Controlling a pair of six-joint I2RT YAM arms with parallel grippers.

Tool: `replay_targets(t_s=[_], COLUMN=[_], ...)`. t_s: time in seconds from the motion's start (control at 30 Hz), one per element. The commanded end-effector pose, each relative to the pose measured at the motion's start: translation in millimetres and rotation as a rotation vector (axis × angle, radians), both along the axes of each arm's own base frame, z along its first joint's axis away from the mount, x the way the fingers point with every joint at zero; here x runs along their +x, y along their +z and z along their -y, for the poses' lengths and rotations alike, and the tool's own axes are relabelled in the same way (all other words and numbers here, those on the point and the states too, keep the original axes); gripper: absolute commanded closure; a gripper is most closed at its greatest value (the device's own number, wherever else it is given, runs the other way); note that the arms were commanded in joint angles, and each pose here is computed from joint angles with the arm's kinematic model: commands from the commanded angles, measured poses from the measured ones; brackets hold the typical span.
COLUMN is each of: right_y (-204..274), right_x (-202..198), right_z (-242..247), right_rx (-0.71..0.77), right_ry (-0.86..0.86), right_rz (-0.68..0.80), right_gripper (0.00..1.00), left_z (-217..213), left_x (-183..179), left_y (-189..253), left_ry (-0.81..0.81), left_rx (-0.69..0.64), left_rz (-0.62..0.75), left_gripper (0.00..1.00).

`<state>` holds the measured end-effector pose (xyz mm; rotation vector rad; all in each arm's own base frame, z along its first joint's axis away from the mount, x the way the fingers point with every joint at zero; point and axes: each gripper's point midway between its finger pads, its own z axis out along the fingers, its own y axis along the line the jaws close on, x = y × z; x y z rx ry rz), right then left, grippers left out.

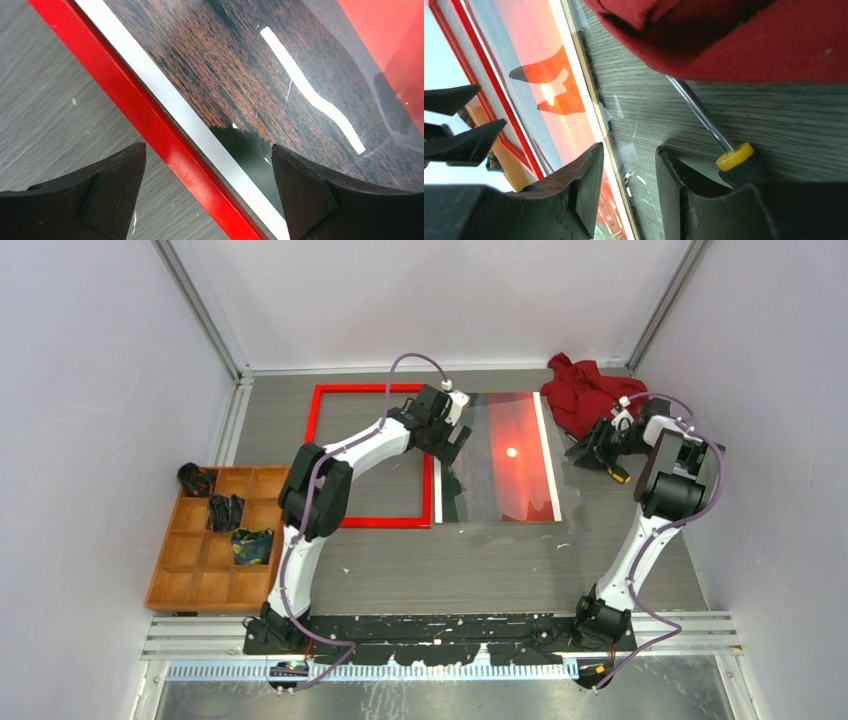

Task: Take the photo out of the frame
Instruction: Pick up the photo frame item from the photo frame.

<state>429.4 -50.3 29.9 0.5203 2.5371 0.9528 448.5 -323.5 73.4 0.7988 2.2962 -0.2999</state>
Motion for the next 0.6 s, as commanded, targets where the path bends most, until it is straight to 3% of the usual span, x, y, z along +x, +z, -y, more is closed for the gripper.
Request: replay_targets(t_s=[0.0, 0.57], right_y=[4, 4], right_x=[-4, -17], right_z=[-3, -19], right_rx=[0.039, 0.142], right_ry=[0.064, 0.188], right_rz=[0.011, 0.011], right_gripper=[0.52, 0.54], left_z=[3, 5], left_x=[0, -5], left_y=[-10, -26], left_ry=[-0.040, -0.054], left_rx=[0.060, 0.116], left_rz=[0.003, -0.013], left_gripper=[0.03, 0.02])
